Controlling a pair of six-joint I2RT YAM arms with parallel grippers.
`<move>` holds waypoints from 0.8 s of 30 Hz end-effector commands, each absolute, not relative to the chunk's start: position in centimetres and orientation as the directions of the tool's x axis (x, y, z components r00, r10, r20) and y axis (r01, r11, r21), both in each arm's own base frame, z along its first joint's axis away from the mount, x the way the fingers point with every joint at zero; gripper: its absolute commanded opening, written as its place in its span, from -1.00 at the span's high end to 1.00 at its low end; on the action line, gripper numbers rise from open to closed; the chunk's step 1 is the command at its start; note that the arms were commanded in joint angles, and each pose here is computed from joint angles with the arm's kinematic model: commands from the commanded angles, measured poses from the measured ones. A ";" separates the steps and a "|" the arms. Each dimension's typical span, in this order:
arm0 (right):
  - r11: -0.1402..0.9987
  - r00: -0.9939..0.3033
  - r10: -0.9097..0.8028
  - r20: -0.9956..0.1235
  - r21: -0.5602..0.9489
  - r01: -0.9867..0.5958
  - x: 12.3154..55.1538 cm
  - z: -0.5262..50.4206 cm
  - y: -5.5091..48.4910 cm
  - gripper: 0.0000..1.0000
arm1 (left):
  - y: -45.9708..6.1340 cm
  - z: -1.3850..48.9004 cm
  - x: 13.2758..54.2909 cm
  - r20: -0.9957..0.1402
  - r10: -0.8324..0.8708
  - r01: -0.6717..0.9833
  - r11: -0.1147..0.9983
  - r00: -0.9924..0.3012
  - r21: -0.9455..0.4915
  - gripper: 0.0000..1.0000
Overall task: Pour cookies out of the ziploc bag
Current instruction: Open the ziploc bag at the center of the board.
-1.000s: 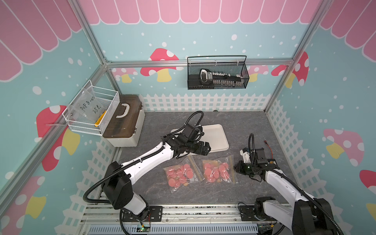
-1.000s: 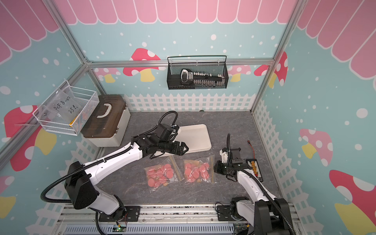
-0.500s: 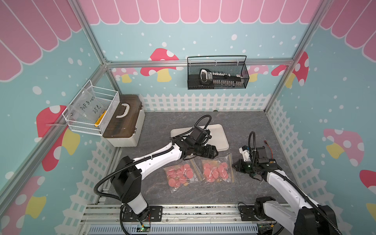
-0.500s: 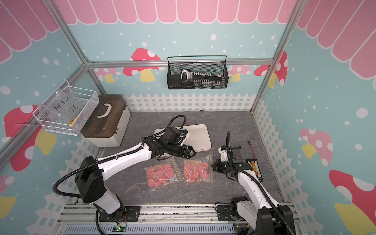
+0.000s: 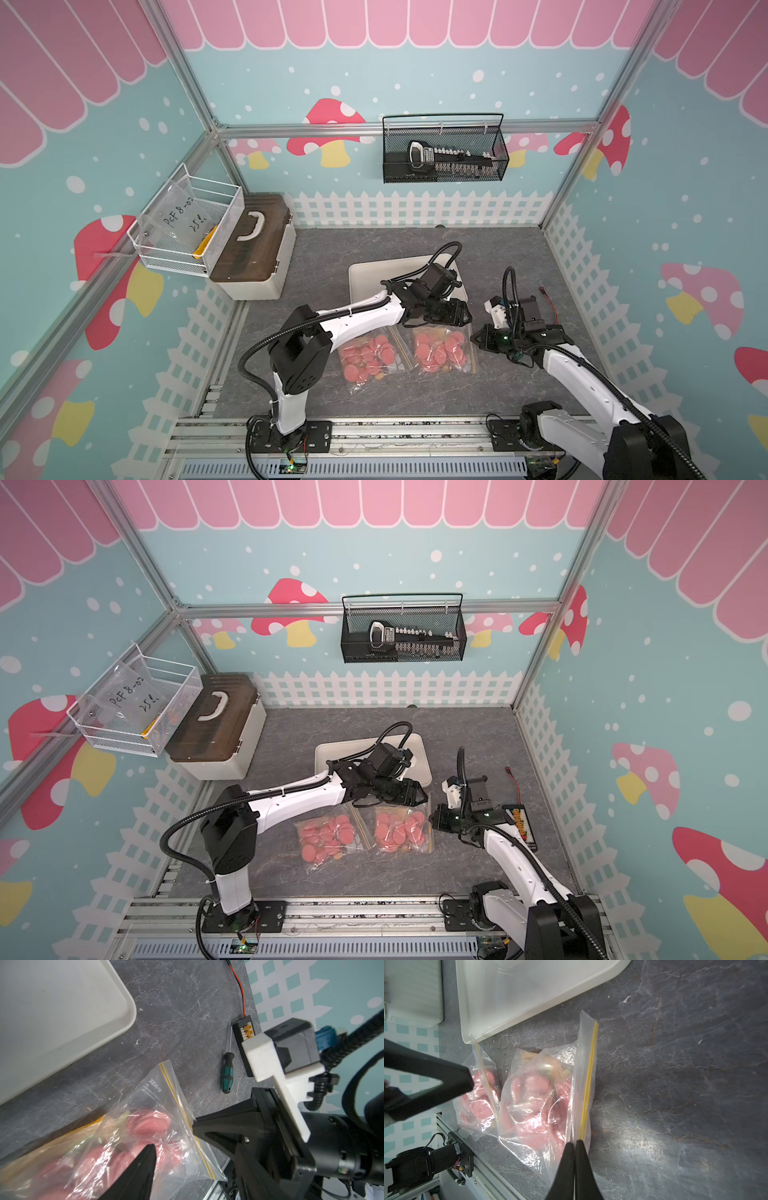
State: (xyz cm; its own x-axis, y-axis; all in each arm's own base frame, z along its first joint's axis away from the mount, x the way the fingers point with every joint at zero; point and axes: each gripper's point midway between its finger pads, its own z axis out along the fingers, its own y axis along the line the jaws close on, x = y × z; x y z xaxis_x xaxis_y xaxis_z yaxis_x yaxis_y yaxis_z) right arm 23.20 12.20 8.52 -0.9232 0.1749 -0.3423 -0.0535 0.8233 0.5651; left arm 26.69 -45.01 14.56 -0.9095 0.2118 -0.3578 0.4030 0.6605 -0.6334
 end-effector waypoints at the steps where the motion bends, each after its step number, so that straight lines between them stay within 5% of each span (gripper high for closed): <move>1: 0.826 -0.917 0.196 -0.347 0.563 -0.037 23.5 9.3 12.2 1.00 | -46.2 14.0 26.2 -0.327 0.209 0.380 0.662 -0.922 -0.647 -0.19; 24: 0.824 -0.911 0.221 -0.349 0.567 -0.017 23.4 8.9 12.0 1.00 | -47.1 9.0 26.9 -0.248 0.212 0.320 0.748 -0.945 -0.581 0.09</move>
State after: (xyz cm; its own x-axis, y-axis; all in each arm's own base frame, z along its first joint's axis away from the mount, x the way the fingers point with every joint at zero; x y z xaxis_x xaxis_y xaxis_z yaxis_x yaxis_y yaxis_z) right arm 23.42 11.97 8.66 -0.9170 0.2161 -0.3353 -0.0126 0.8245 0.5657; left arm 26.85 -46.84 9.26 -0.9378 0.2245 -0.2649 0.3419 0.7294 -0.5925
